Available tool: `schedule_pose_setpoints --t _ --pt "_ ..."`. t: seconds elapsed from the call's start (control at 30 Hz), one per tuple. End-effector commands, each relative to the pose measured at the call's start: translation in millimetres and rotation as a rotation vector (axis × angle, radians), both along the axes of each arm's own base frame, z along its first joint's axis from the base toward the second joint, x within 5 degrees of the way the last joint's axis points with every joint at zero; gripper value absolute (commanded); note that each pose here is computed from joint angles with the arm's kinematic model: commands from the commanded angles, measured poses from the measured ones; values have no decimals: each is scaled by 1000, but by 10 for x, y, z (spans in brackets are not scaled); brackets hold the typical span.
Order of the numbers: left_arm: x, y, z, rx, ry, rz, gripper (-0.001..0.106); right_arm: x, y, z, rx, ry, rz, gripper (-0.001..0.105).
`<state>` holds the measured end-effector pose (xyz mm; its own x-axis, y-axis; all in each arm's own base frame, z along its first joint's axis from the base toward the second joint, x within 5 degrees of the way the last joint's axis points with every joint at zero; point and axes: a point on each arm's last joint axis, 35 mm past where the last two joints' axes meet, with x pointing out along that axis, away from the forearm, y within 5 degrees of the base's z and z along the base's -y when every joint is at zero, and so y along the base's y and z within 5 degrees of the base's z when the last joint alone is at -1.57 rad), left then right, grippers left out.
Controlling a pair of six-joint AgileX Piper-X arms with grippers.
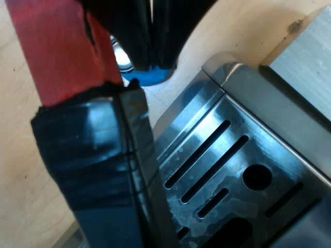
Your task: Put the handle in the coffee machine
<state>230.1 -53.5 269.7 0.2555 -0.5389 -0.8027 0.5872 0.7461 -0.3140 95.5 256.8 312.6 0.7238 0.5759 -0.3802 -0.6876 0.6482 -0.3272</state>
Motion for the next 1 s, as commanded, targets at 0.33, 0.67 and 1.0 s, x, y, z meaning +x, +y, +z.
schedule_pose_setpoints --t 0.33,0.67,1.0 --pt "-133 -193 89 24 -14 -35 0 -59 -112 138 46 25 60 68" --pt "-270 -513 136 28 13 -22 0 -73 -132 81 -3 57 79 68" --pt "-342 -615 130 20 49 -46 0 -106 -139 102 14 91 153 68"
